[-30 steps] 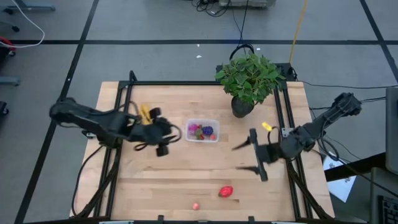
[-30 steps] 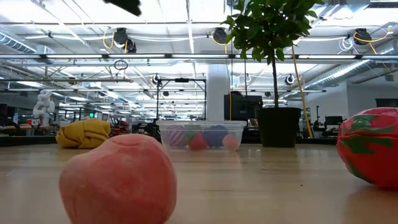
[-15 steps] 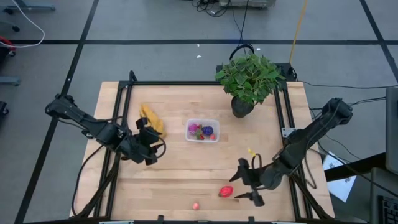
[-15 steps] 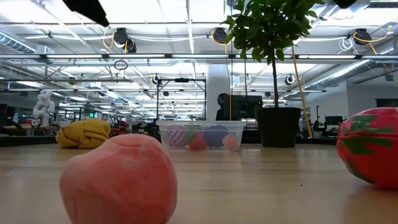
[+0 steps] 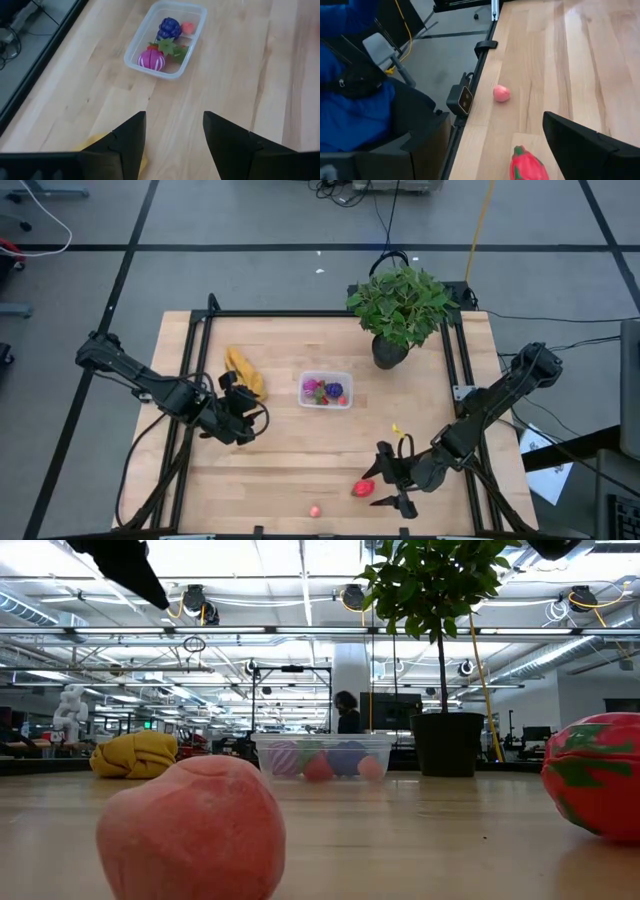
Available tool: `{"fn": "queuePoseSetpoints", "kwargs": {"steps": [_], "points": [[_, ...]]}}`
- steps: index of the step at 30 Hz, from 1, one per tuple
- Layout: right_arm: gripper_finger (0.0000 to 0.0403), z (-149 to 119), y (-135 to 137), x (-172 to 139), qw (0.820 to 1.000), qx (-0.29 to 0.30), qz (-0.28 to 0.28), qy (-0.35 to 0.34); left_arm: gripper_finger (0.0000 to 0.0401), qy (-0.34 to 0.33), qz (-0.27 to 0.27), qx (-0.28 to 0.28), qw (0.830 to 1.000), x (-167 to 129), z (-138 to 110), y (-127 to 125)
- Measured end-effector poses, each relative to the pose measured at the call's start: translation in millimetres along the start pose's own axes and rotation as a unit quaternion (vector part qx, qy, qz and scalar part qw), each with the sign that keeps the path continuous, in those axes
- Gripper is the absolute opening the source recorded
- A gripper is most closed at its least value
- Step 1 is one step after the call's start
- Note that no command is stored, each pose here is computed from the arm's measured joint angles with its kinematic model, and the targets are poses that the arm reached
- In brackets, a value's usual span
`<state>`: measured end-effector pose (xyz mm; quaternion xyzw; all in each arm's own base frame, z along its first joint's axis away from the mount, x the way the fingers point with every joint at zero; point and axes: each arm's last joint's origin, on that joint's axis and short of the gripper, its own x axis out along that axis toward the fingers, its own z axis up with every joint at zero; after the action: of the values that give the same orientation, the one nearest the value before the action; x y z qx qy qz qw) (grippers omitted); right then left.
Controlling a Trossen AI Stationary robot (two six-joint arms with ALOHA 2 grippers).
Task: Pick and placing Produce into tupperware
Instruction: Put the pink dragon fruit into the transparent bin
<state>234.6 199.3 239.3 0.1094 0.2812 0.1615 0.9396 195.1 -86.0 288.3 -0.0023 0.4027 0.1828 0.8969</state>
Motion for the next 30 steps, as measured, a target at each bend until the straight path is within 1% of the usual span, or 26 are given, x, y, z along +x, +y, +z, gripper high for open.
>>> {"fn": "queuePoseSetpoints", "kwargs": {"steps": [11, 20, 24, 30], "points": [[0.0309, -1.5, -0.8, 0.0, 0.999, -0.05, -0.004, 0.008, 0.0202, -0.003, -0.002, -0.009, 1.0, 0.0, 0.7, -0.5], [0.0309, -1.3, -1.2, 0.1, 0.998, -0.054, -0.005, 0.007, 0.0202, -0.003, -0.002, -0.009, 1.0, 0.0, 0.6, -0.5], [0.0309, 0.7, -4.9, 0.9, 0.998, -0.069, -0.011, 0.006, 0.0202, -0.003, -0.002, -0.01, 1.0, 0.0, 0.6, -0.5], [0.0309, 2.5, -10.1, 2.1, 0.998, -0.066, -0.02, 0.007, 0.0202, -0.003, -0.002, -0.009, 1.0, 0.0, 0.6, -0.5]]}}
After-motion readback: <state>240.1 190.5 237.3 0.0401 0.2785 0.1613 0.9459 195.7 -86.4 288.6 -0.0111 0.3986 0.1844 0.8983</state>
